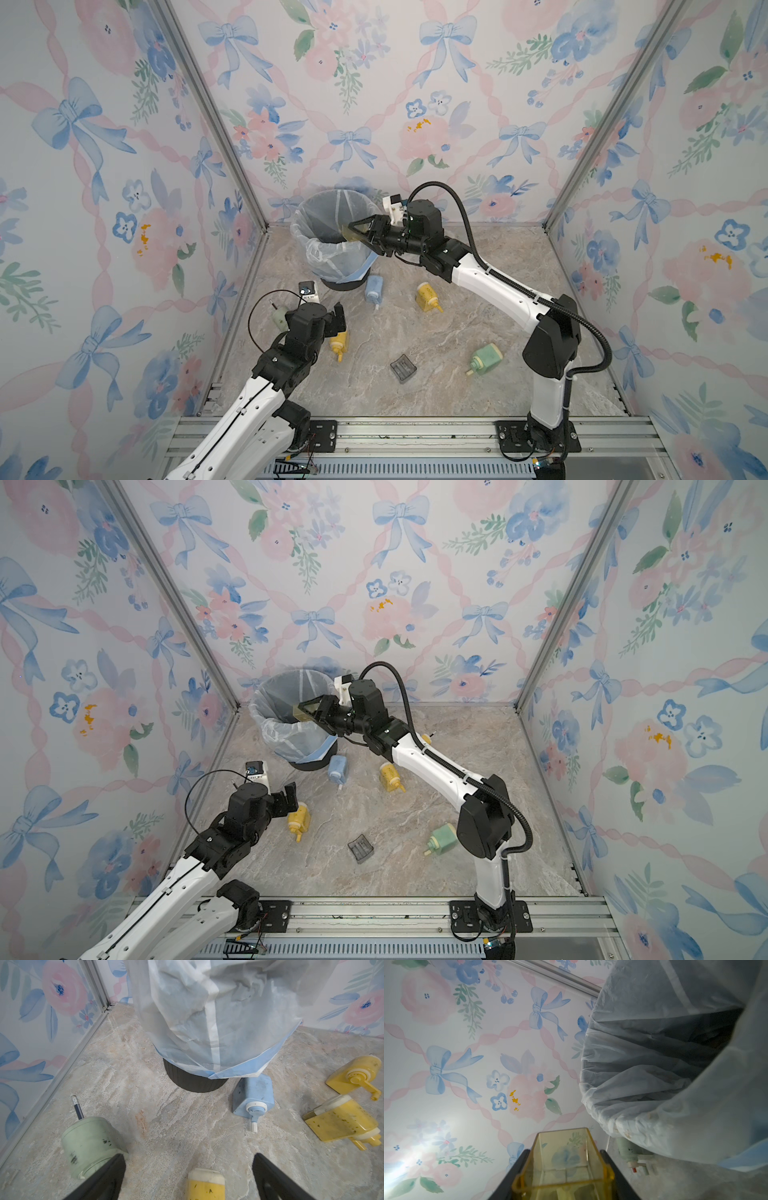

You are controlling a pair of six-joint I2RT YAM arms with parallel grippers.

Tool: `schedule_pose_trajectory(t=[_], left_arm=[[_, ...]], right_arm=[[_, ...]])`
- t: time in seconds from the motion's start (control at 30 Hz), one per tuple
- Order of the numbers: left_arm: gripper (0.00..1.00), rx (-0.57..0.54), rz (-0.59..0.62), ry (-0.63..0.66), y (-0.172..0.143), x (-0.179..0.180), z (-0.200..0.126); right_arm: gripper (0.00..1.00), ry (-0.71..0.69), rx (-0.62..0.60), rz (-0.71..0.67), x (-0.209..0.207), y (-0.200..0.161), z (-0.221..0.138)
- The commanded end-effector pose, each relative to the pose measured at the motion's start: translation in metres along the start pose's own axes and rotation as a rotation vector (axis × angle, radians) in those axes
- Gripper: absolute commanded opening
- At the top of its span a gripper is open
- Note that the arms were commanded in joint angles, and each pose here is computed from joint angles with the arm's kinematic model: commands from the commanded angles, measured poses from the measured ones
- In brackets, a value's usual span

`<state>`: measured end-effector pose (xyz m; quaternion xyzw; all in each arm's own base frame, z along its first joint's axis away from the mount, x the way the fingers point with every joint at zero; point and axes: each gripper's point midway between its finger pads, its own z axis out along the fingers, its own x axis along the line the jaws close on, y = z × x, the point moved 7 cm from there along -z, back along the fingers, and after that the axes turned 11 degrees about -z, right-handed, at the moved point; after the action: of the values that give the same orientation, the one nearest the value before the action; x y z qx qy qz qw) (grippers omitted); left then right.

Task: Take out the pencil sharpener tray and clean the shavings
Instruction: Place the pencil sharpener at the center of the board, then place the container at the center of the board.

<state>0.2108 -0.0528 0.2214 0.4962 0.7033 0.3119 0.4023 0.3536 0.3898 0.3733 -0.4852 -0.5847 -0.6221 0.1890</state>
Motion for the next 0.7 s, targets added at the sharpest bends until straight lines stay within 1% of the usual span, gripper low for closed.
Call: schedule_pose_trajectory(t=[0.0,0.27,0.33,0.57,0.67], left_arm=[[0.98,0.004,-0.002,-0.01,-0.002,0.0,0.004],[0.98,0.012,-0.002,-0.017,-0.003,0.0,0.005],[0.98,0.008,-0.004,-0.02,-0.002,0.0,0.005],[0.98,0.008,-0.009,-0.047,-0.002,-0.002,0.005],[0.98,0.009,-0.005,-0.063,-0.002,-0.003,0.004]], right_arm=[[0.34,-0.039,-0.028,-0.191,0.013,0.007,-0.031],[0.35,-0.129,-0.06,-0.335,-0.001,-0.007,-0.068],[0.35,-0.151,-0.072,-0.377,0.002,-0.009,-0.083],[0.36,-0.261,-0.071,-0.546,-0.011,-0.042,-0.127],[0.37,-0.32,-0.056,-0.615,-0.023,-0.061,-0.142]])
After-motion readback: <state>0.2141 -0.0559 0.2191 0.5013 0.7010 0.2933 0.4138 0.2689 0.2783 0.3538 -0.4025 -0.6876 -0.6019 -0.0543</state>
